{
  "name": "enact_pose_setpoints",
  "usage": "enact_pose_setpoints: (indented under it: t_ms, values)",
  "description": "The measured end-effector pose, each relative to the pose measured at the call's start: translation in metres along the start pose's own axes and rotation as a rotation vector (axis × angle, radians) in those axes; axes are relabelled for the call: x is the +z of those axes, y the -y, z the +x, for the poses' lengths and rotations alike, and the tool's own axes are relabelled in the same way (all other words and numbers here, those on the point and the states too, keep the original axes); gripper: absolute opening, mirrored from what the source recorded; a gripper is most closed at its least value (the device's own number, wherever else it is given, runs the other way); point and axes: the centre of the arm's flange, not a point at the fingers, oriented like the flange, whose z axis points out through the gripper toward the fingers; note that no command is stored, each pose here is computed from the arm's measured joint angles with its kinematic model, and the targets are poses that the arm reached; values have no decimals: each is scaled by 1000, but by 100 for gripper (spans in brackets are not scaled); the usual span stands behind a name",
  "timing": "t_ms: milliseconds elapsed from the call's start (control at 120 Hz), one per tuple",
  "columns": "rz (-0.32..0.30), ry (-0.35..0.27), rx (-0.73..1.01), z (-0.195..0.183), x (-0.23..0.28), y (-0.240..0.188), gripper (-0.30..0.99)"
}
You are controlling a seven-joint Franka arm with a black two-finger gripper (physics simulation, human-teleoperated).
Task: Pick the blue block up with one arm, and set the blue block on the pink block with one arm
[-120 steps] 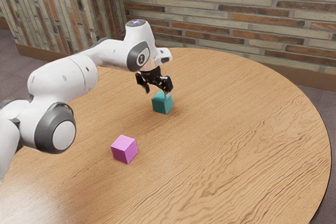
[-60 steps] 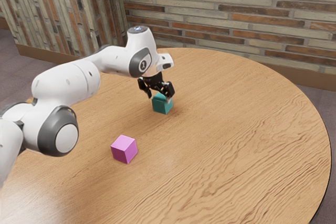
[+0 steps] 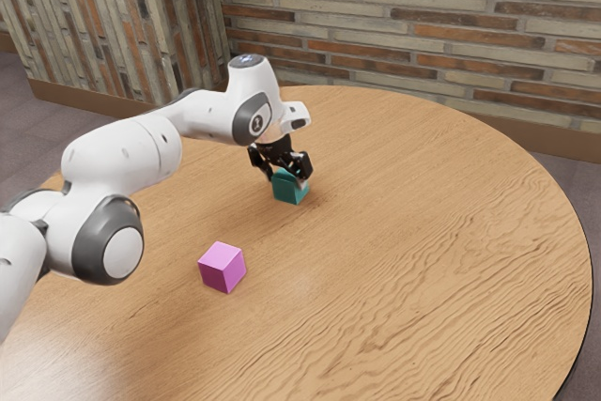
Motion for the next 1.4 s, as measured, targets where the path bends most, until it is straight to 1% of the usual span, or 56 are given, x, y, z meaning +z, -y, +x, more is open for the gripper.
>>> enact_pose_setpoints:
  t_ms: [258, 350, 433, 583, 683, 767, 842, 892, 967, 1042, 1200, 1275, 1400]
  values:
    - [-10, -3, -5, 0, -2, -1, 40]
    - [-9, -4, -8, 1, -3, 0, 35]
    - [-8, -6, -15, 1, -7, 5, 34]
    - [-1, -27, -21, 5, -38, 7, 32]
    - [1, -49, -10, 10, -77, -3, 31]
    - [2, -36, -10, 5, -98, -6, 30]
    - [2, 3, -17, -16, -119, -4, 29]
    - [2, 26, -16, -43, -139, -8, 28]
    - [5, 39, -12, -84, -162, -15, 28]
    - [2, 48, -12, -120, -165, -20, 28]
    - [0, -3, -2, -181, -192, -34, 27]
    - [4, -7, 1, -213, -190, -38, 27]
    - [13, -24, 20, -250, -191, -50, 27]
